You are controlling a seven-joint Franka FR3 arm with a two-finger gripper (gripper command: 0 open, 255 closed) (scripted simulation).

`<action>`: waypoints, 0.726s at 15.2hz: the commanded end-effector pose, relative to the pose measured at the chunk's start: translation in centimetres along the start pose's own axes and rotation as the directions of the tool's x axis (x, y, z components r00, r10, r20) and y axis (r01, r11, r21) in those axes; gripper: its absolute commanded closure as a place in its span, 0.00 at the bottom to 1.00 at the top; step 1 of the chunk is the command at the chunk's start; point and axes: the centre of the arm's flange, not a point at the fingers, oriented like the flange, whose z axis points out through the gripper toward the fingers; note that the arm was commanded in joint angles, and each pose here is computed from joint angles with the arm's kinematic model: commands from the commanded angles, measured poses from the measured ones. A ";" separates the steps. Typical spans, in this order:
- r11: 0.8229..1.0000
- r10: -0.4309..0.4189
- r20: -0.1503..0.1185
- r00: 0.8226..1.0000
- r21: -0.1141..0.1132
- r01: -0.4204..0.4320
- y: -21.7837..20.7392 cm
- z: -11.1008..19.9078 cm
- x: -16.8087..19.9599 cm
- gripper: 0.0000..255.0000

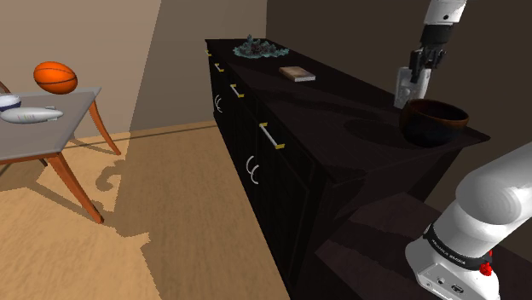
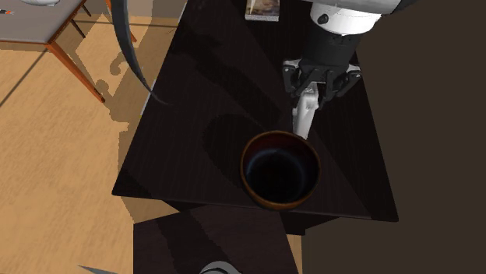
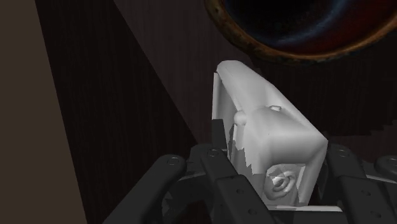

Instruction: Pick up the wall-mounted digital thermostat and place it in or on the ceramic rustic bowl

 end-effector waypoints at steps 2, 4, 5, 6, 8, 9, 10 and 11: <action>1.000 0.000 0.000 1.000 0.000 0.000 0.1 -1.7 -0.2 1.00; 1.000 0.000 0.000 1.000 0.000 0.000 0.1 -2.7 -0.3 1.00; 1.000 0.000 0.000 1.000 0.000 0.000 0.1 -3.2 -0.4 1.00; 1.000 0.000 0.000 1.000 0.000 0.000 0.1 -3.8 -0.4 1.00; 1.000 0.000 0.000 1.000 0.000 0.000 0.0 -4.8 -0.5 1.00; 1.000 0.000 0.000 1.000 0.000 0.000 0.0 -5.3 -0.6 1.00; 1.000 0.000 0.000 1.000 0.000 0.000 0.0 -5.9 -0.6 1.00; 1.000 0.000 0.000 1.000 0.000 0.000 0.0 -6.4 -0.7 1.00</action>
